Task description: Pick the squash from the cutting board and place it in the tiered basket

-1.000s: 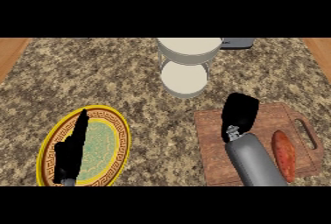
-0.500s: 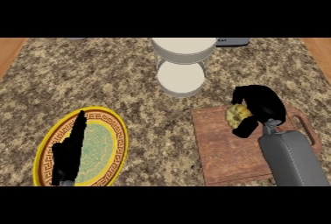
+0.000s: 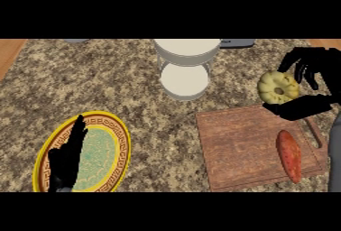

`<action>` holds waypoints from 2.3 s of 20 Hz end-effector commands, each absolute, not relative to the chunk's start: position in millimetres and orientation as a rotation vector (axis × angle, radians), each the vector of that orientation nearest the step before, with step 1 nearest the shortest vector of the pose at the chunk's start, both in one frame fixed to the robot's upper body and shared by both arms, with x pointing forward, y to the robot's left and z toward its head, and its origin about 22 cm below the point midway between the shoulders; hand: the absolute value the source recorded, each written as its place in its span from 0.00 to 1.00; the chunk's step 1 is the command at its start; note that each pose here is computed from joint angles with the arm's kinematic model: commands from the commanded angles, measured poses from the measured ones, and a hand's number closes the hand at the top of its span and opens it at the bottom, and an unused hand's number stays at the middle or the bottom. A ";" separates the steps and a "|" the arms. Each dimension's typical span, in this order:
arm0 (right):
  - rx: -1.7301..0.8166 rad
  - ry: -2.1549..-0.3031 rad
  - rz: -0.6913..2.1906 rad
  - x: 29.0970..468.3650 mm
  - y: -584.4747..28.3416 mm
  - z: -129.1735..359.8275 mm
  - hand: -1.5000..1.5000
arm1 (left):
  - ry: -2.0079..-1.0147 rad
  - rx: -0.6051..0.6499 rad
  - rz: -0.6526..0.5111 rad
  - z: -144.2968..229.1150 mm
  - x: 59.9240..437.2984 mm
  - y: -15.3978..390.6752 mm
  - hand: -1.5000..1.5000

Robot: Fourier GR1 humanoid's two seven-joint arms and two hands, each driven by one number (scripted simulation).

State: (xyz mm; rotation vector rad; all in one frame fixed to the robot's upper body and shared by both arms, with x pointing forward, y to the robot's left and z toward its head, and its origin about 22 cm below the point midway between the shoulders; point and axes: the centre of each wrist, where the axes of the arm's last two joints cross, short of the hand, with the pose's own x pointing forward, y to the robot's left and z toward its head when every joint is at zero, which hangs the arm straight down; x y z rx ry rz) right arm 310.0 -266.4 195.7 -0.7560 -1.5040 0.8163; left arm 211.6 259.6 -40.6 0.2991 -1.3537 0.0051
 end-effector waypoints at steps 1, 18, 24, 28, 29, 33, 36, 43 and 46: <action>-0.809 -1.657 0.780 281.4 -276.2 261.2 1.00 | -1.294 0.260 -0.003 -49.7 210.9 245.9 0.50; -0.859 -1.622 0.682 326.2 -209.4 360.6 1.00 | -1.305 0.261 -0.042 -51.7 217.6 252.5 0.50; -0.828 -1.618 0.714 369.1 -182.5 328.3 1.00 | -1.305 0.235 -0.022 -39.4 216.6 258.5 0.50; -0.806 -1.602 0.770 392.4 -197.0 322.9 1.00 | -1.310 0.246 -0.037 -51.9 221.3 243.3 0.50; -0.813 -1.602 0.784 402.2 -192.1 303.9 1.00 | -1.317 0.230 -0.029 -52.7 218.8 248.0 0.50; -0.806 -1.588 0.842 416.3 -160.6 300.8 1.00 | -1.316 0.229 -0.035 -53.5 225.1 257.7 0.50; -0.818 -1.554 0.849 421.5 -133.1 274.2 1.00 | -1.306 0.247 -0.037 -60.6 202.1 236.4 0.50; -0.827 -1.505 0.840 452.6 -135.6 252.8 1.00 | -1.315 0.240 -0.052 -49.8 230.8 230.6 0.50; -0.691 -1.491 0.706 455.7 -129.4 218.7 1.00 | -1.318 0.238 -0.038 -47.7 216.4 237.6 0.50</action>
